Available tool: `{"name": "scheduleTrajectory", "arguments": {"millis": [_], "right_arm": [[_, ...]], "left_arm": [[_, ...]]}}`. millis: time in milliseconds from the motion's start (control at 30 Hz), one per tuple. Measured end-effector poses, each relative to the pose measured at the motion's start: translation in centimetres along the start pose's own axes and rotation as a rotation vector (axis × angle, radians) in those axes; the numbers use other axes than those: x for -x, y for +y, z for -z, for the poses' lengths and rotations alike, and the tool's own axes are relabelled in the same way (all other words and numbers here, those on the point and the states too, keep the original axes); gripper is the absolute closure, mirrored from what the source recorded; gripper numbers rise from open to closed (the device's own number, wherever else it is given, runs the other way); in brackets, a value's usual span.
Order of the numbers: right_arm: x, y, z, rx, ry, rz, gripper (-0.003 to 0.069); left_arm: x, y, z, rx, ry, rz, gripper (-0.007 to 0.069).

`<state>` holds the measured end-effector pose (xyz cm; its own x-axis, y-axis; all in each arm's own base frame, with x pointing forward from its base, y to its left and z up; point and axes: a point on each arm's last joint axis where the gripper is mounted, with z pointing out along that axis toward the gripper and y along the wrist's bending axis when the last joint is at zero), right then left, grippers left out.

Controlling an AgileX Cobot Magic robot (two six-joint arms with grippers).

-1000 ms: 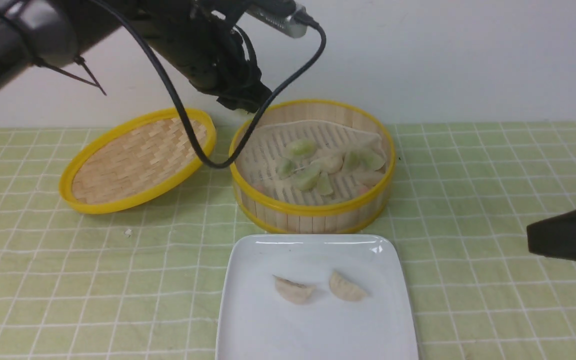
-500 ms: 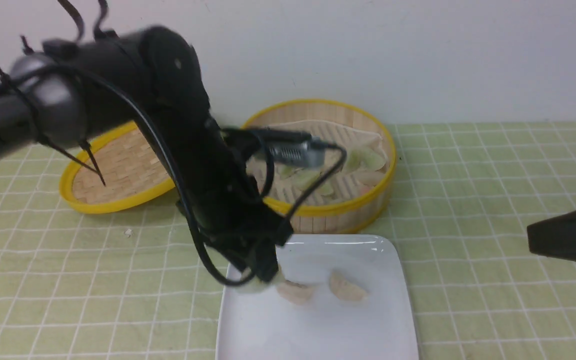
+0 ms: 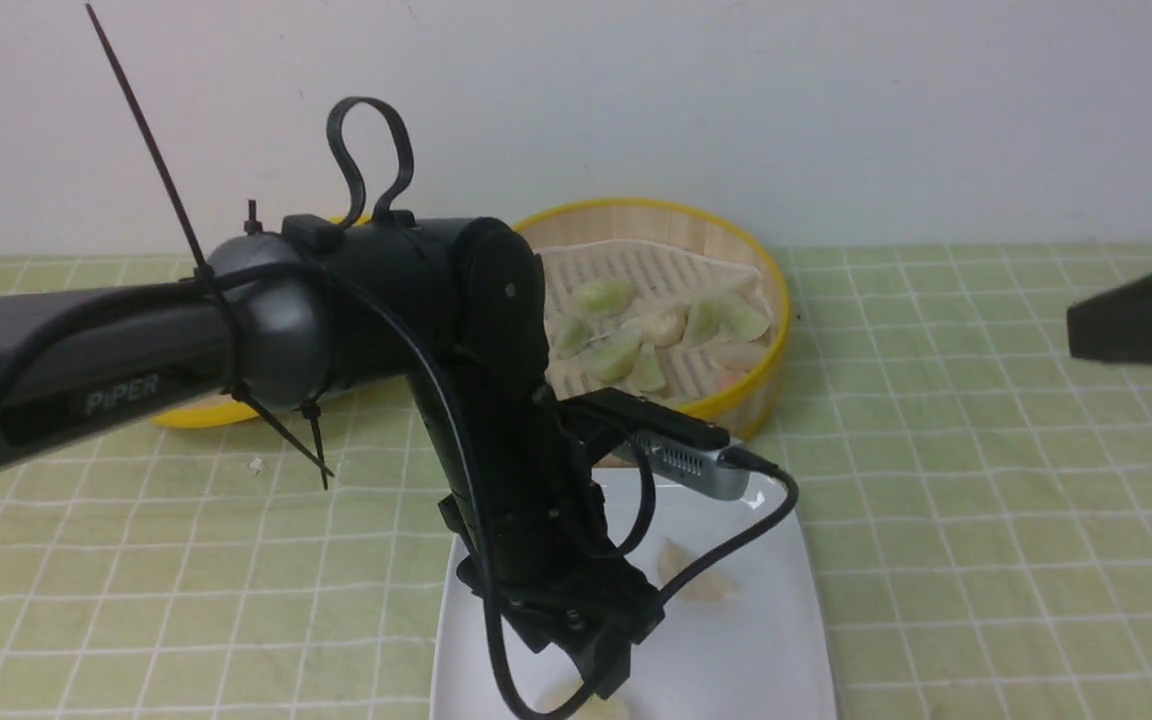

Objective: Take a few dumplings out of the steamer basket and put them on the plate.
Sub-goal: Use the left arm to put the dumpling into the plate, then use the right arm to grab a dumpling from inside the steamer

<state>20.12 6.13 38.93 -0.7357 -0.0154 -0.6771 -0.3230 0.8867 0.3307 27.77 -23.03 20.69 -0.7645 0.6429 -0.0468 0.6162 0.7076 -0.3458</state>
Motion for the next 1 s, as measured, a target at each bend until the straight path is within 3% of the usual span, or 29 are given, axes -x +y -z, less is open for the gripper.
{"name": "scheduleTrajectory", "arguments": {"millis": [100, 233, 267, 333, 400, 567, 667, 800, 1000], "right_arm": [[2.3, -0.1, -0.9, 0.000, -0.003, 0.009, 0.0670], [5.4, -0.2, -3.8, -0.003, 0.015, 0.062, 0.0669], [6.1, -0.4, -5.4, -0.002, 0.036, 0.073, 0.0668], [7.1, -0.2, -7.2, 0.006, 0.056, 0.094, 0.0666], [7.9, 0.2, -10.3, 0.013, 0.096, 0.121, 0.0658], [8.7, 0.6, -15.0, 0.002, 0.127, 0.173, 0.0626], [8.8, 0.7, -19.1, -0.007, 0.165, 0.188, 0.0570], [8.3, 0.5, -24.5, -0.006, 0.217, 0.198, 0.0456], [7.0, 0.0, -31.6, -0.002, 0.283, 0.199, 0.0296]], "left_arm": [[0.1, -0.1, 0.7, 0.001, 0.007, 0.032, 0.0121], [-0.5, -1.2, 5.1, 0.020, -0.106, 0.021, 0.0328], [-1.1, -1.5, 7.0, 0.031, -0.156, 0.012, 0.0428], [-2.6, -2.1, 10.0, 0.055, -0.238, 0.000, 0.0549], [-5.1, -2.7, 13.3, 0.093, -0.333, 0.004, 0.0608], [-10.2, -4.4, 16.9, 0.137, -0.499, 0.011, 0.0631], [-13.8, -5.4, 17.9, 0.144, -0.619, 0.005, 0.0631], [-17.7, -6.0, 17.8, 0.143, -0.725, 0.015, 0.0631], [-21.4, -5.8, 15.8, 0.152, -0.735, 0.020, 0.0631]]}}
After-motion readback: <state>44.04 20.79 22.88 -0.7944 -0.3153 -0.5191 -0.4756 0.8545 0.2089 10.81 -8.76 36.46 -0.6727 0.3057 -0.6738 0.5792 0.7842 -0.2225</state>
